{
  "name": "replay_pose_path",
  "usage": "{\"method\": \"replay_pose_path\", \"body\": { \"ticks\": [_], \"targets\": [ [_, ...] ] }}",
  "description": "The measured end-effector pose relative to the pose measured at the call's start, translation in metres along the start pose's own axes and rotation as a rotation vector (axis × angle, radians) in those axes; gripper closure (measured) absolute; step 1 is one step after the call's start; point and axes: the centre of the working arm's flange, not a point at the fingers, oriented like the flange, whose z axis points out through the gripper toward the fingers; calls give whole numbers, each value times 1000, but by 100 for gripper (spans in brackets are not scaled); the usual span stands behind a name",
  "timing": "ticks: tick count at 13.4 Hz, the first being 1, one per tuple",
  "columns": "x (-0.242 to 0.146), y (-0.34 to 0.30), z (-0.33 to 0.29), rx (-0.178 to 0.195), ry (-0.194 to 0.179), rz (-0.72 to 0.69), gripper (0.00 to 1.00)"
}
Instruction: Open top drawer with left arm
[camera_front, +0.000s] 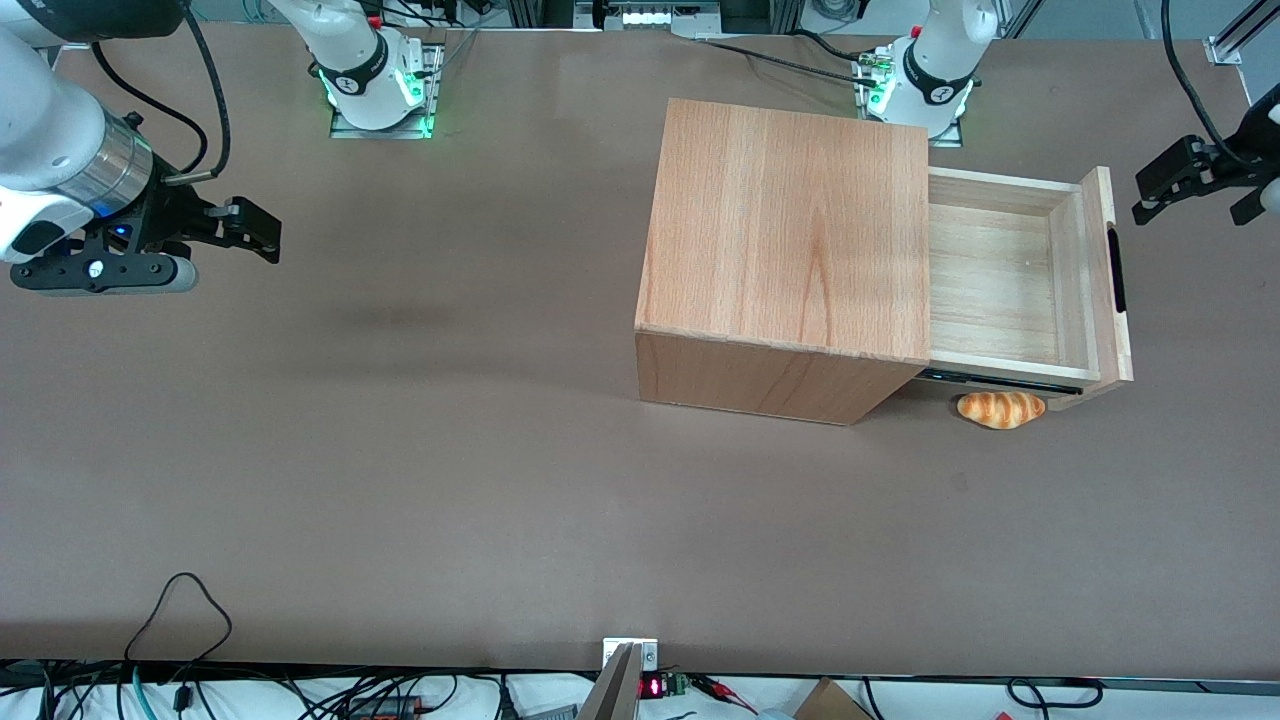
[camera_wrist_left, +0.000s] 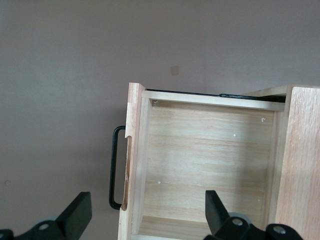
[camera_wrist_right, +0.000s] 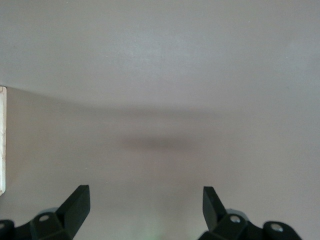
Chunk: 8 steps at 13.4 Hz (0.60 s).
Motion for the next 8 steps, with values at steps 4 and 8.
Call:
{"method": "replay_pose_path", "body": {
  "ticks": [4,8],
  "targets": [
    [-1,-11,2,-18,1,-25,0],
    [0,-11,2,-20,6,-25,0]
  ]
}}
